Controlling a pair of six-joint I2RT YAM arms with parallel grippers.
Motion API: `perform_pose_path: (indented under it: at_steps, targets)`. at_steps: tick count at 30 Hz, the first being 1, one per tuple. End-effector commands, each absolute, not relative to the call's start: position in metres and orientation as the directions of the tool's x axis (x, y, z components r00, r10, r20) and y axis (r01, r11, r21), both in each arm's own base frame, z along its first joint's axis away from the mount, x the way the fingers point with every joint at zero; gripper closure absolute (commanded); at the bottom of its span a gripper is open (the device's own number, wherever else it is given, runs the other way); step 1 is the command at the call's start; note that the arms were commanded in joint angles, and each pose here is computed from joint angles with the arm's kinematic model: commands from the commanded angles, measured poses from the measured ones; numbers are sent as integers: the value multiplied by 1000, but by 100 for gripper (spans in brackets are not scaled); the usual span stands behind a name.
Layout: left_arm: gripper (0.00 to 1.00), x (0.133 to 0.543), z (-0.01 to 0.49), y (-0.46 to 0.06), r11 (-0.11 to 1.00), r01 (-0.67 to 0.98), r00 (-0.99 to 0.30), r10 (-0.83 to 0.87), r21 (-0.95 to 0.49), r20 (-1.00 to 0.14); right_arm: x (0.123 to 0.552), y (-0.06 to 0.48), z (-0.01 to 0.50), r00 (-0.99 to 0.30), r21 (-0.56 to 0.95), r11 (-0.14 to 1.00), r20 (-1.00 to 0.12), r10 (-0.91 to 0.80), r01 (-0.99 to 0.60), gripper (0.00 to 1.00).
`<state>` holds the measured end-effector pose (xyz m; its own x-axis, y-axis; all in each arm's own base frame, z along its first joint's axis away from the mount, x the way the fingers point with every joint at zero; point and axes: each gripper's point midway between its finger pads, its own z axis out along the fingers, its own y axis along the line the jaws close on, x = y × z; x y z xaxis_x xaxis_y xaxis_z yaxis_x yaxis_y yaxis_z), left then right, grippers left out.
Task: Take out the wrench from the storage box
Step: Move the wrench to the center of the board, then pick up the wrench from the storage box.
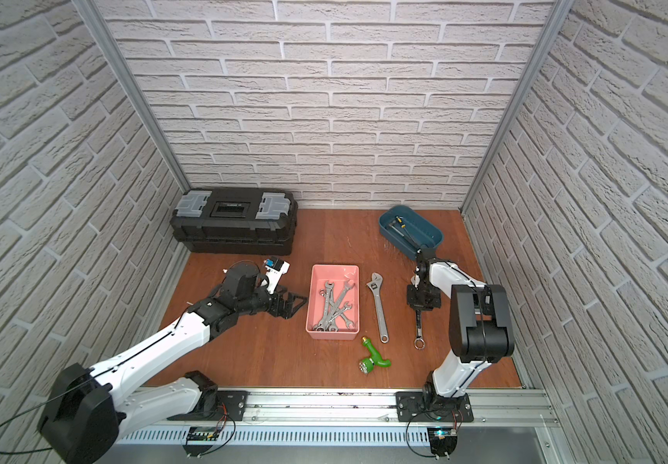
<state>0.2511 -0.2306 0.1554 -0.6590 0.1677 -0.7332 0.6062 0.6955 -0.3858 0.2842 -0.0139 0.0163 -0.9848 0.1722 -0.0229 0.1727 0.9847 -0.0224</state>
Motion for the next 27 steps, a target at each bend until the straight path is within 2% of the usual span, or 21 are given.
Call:
perform_pose_path:
  at_steps: [1, 8, 14, 23, 27]
  targets:
    - [2, 252, 155, -232, 692, 621, -641, 178, -368, -746, 301, 28, 14, -990, 71, 988, -30, 137, 135, 84]
    - [2, 251, 156, -229, 701, 618, -638, 181, -357, -749, 303, 46, 7, -993, 74, 990, 4, 118, 118, 84]
    - [2, 254, 157, -228, 704, 616, -635, 179, -353, -751, 304, 56, 17, -995, 92, 991, -11, 101, 100, 75]
    - [2, 258, 167, -224, 712, 617, -622, 180, -336, -762, 313, 57, 92, -982, 100, 989, -140, 126, 113, 60]
    - [2, 260, 167, -218, 722, 606, -628, 177, -335, -758, 315, 88, 132, -966, 183, 978, -221, 137, 96, 55]
